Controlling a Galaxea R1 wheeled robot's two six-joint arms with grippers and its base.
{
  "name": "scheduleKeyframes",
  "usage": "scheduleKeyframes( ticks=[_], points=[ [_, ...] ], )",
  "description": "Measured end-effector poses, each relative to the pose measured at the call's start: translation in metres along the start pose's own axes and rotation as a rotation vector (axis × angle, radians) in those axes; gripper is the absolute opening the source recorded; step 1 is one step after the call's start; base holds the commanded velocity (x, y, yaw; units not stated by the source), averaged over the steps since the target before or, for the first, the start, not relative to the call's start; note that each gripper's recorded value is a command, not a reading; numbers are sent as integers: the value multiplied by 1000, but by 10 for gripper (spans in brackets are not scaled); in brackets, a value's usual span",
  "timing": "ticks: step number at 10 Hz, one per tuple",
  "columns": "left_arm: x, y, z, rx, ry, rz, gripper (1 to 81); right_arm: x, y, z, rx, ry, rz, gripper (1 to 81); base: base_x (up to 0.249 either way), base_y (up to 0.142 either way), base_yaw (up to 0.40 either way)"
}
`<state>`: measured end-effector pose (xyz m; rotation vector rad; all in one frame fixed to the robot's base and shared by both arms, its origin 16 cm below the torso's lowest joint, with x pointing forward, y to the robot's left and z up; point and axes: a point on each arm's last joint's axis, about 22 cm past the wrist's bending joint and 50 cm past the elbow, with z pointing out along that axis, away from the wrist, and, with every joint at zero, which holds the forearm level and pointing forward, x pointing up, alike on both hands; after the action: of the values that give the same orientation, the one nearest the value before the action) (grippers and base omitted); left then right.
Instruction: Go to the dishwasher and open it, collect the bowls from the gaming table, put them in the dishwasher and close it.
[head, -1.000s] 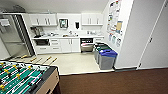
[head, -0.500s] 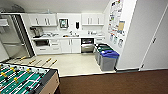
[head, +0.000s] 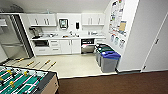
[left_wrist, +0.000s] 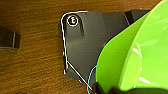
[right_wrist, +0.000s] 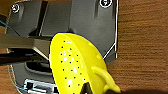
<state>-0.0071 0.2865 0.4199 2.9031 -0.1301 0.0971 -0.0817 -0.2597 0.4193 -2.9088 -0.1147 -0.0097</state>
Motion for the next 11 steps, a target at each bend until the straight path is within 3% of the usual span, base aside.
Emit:
scheduleKeyframes(
  ticks=[11],
  points=[
    [2,0,0,0,2,0,10,-1,2,-1,-3,-2,0,10,138,0,0]
  ],
)
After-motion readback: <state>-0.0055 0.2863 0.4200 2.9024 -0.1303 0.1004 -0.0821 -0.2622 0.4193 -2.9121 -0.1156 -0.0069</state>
